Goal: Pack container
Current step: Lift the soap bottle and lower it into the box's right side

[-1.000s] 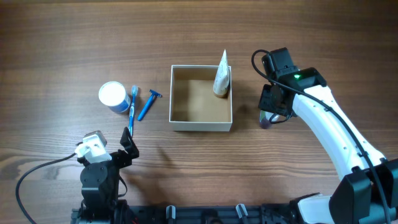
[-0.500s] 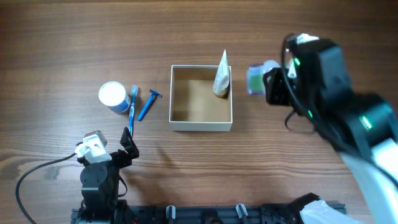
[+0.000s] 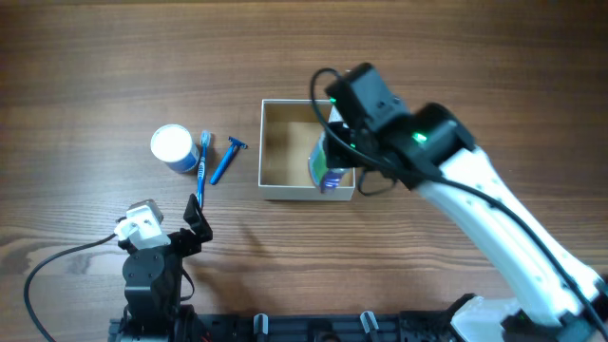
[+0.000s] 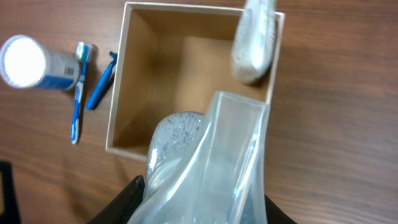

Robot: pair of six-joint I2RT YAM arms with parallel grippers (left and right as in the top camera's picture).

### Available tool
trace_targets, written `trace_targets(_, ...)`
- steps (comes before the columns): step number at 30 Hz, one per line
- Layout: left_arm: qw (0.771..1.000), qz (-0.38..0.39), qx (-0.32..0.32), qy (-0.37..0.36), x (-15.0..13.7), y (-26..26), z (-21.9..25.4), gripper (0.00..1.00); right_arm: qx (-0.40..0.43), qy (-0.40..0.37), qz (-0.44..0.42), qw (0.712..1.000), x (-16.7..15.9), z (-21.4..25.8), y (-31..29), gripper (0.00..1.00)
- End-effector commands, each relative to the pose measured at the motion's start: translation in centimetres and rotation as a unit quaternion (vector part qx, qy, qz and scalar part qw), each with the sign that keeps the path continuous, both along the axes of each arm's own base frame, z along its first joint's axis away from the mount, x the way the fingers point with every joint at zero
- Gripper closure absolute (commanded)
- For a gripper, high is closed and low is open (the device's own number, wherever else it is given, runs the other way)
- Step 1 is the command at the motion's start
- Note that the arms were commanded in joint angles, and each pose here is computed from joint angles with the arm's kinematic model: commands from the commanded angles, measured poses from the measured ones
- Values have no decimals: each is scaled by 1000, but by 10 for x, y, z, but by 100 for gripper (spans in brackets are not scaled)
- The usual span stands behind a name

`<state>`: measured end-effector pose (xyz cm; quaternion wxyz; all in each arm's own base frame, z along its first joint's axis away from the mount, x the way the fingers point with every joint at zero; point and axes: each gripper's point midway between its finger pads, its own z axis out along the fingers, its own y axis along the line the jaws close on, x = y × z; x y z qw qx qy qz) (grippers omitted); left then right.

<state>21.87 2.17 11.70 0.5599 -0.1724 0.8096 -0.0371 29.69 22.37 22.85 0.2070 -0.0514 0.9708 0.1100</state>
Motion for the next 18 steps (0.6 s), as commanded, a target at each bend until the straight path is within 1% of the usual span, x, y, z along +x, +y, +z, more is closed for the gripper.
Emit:
trace_targets(1, 1000, -1, -2, -3, 0, 0, 1, 0, 11, -18, -12, 1000, 17, -2, 11, 76)
trace_targets(4, 1000, -1, -1, -3, 0, 0, 1, 0, -8, -17, -21, 1000, 25, -13, 10, 76)
trace_targets(10, 1000, -1, -2, -3, 0, 0, 1, 0, -90, -19, -63, 994, 37, -48, -13, 74)
trace_targets(13, 1000, -1, -1, -3, 0, 0, 1, 0, -128, -18, -77, 989, 42, -68, -22, 71)
trace_targets(18, 1000, -1, -1, -3, 0, 0, 1, 0, -131, -2, -85, 988, 43, -91, -20, 70)
